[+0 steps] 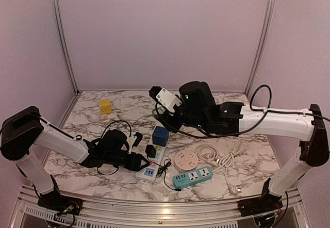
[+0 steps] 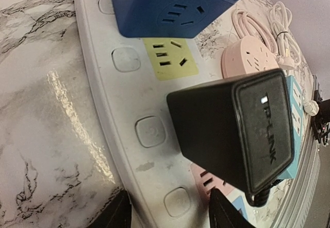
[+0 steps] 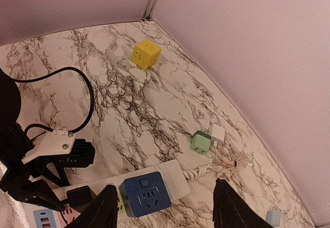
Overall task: Insert the plug
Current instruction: Adjust the socket at the center of the board, then press the plug into the socket slot.
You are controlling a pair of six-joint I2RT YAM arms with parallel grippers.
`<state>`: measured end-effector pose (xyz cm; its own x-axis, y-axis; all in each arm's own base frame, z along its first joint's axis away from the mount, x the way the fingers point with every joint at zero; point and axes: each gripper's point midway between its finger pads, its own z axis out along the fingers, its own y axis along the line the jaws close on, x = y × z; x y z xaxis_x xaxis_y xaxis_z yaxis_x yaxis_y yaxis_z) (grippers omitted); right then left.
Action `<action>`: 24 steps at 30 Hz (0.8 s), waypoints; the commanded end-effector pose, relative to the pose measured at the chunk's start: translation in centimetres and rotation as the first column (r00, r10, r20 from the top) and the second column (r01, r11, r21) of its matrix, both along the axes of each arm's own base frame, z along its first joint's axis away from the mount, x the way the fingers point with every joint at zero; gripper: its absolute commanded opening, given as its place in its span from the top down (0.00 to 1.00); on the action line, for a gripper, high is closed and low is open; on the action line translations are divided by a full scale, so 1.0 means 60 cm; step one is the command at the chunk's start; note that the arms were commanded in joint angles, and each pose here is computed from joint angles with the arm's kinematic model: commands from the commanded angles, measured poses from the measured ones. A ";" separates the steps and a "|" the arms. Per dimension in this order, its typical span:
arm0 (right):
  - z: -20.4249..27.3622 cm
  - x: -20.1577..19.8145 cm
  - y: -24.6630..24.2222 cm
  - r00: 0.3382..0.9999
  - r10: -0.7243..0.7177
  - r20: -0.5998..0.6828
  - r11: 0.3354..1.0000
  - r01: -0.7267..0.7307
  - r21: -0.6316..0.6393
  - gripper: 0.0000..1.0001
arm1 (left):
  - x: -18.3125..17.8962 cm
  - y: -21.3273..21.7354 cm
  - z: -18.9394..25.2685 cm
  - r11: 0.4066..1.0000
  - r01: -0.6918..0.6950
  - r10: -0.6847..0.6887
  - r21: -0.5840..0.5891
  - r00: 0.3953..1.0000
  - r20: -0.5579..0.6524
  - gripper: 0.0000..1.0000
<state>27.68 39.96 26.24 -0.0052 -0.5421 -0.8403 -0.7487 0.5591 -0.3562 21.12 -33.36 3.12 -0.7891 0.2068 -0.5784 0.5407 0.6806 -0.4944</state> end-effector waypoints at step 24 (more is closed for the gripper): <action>-0.118 -0.011 0.048 0.862 -0.111 -0.495 0.933 0.261 0.246 0.58 | 0.004 0.005 0.089 0.999 0.002 0.001 -0.034 0.997 0.080 0.36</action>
